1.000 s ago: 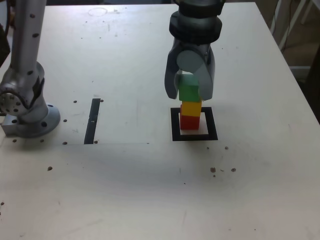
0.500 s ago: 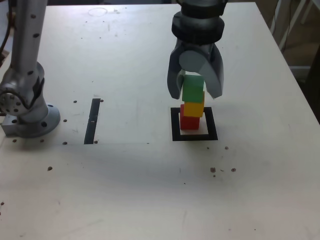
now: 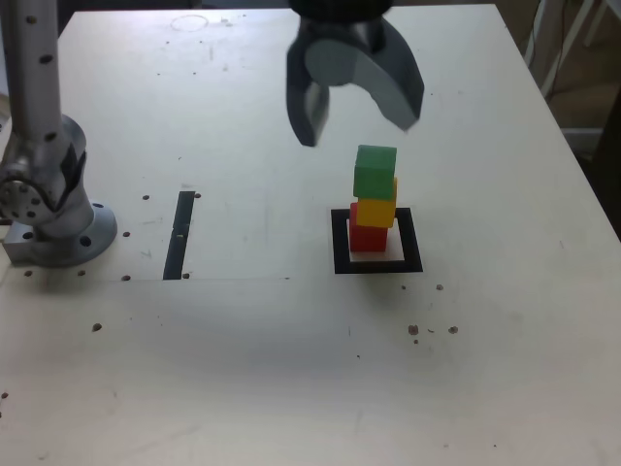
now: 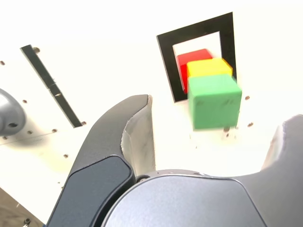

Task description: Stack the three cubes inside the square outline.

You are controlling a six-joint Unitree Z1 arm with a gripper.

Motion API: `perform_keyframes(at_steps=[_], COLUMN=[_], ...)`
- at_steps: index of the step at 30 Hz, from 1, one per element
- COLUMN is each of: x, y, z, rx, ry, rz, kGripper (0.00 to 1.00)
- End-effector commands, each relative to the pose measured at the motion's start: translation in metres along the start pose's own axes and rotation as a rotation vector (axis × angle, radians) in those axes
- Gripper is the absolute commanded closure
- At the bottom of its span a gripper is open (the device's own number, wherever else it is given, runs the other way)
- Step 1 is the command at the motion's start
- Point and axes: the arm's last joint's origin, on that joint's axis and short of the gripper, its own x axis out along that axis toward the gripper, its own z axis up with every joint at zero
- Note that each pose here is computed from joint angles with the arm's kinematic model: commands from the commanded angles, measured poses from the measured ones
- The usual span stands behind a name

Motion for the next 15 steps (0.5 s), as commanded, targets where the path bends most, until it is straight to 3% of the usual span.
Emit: perform_keyframes(at_steps=[1, 7, 15], x=[-0.011, -0.026, 0.002], y=[-0.001, -0.002, -0.002], z=[-0.016, -0.061, -0.107], rx=[-0.006, -0.029, -0.062], ry=[-0.014, -0.019, 0.083], rz=[0.004, 0.008, -0.004], kGripper=[0.01, 0.01, 0.01])
